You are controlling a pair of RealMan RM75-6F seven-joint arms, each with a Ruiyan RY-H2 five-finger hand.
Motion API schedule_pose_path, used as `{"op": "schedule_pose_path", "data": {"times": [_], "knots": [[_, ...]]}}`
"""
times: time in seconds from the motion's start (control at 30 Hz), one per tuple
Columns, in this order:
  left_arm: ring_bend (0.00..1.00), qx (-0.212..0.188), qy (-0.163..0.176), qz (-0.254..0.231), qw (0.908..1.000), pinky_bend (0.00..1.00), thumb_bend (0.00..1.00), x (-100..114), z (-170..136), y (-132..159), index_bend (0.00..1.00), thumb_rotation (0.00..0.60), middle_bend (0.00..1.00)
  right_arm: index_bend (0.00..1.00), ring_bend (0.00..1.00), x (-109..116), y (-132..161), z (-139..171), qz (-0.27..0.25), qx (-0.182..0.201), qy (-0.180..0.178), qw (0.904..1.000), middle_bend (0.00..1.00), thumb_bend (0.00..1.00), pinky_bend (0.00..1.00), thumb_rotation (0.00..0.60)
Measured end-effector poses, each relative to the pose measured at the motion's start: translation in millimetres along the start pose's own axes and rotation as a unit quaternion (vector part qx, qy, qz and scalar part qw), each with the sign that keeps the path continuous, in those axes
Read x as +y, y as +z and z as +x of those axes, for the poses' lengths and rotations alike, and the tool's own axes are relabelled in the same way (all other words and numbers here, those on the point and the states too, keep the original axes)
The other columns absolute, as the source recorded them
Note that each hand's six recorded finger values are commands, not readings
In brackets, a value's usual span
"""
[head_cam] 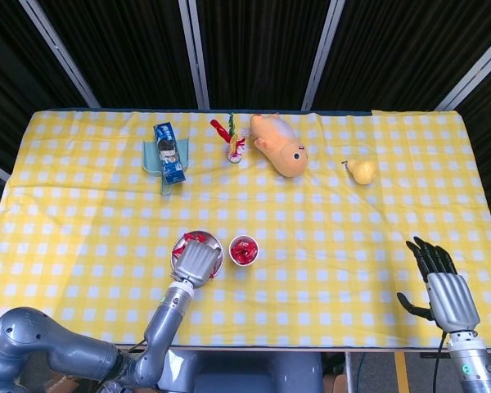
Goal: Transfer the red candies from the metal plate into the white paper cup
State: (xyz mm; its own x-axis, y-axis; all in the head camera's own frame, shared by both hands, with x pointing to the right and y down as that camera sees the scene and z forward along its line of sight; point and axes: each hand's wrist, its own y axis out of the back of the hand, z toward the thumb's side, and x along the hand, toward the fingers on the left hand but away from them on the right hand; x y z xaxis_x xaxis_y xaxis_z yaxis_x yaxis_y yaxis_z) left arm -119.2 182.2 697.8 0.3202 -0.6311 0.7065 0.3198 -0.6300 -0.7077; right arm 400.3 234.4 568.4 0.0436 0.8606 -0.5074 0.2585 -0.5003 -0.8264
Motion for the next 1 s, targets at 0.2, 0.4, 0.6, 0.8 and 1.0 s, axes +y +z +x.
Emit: {"op": "schedule_pose_path", "data": {"times": [0.2, 0.4, 0.6, 0.8, 1.0], "knots": [[0.89, 0.004, -0.008, 0.002, 1.0000, 1.00, 0.47, -7.4, 1.1, 0.1, 0.53, 0.600, 0.92, 0.00, 0.00, 0.2, -0.1, 0.0, -0.001, 0.000, 0.000, 1.0000, 0.00, 0.34, 0.00, 0.600], [0.89, 0.007, -0.004, -0.009, 0.9999, 1.00, 0.48, -3.5, -1.6, -4.8, 0.54, 0.600, 0.92, 0.00, 0.00, 0.0, 0.1, 0.3, -0.001, 0.000, 0.001, 1.0000, 0.00, 0.34, 0.00, 0.600], [0.89, 0.001, 0.021, -0.024, 0.9995, 1.00, 0.48, 20.2, -10.1, -11.7, 0.54, 0.600, 0.92, 0.00, 0.00, -0.4, 0.7, 0.0, 0.000, 0.001, 0.001, 1.0000, 0.00, 0.34, 0.00, 0.600], [0.89, -0.011, 0.061, -0.055, 0.9966, 1.00, 0.48, 63.2, -19.1, -11.4, 0.52, 0.600, 0.91, 0.00, 0.00, -1.5, 1.3, 0.3, 0.000, 0.001, 0.002, 1.0000, 0.00, 0.34, 0.00, 0.600], [0.89, -0.024, 0.095, -0.057, 0.9936, 1.00, 0.48, 95.2, -14.3, 4.5, 0.52, 0.600, 0.91, 0.00, 0.00, -1.1, 1.4, 0.6, -0.001, 0.000, 0.001, 1.0000, 0.00, 0.34, 0.00, 0.600]]}}
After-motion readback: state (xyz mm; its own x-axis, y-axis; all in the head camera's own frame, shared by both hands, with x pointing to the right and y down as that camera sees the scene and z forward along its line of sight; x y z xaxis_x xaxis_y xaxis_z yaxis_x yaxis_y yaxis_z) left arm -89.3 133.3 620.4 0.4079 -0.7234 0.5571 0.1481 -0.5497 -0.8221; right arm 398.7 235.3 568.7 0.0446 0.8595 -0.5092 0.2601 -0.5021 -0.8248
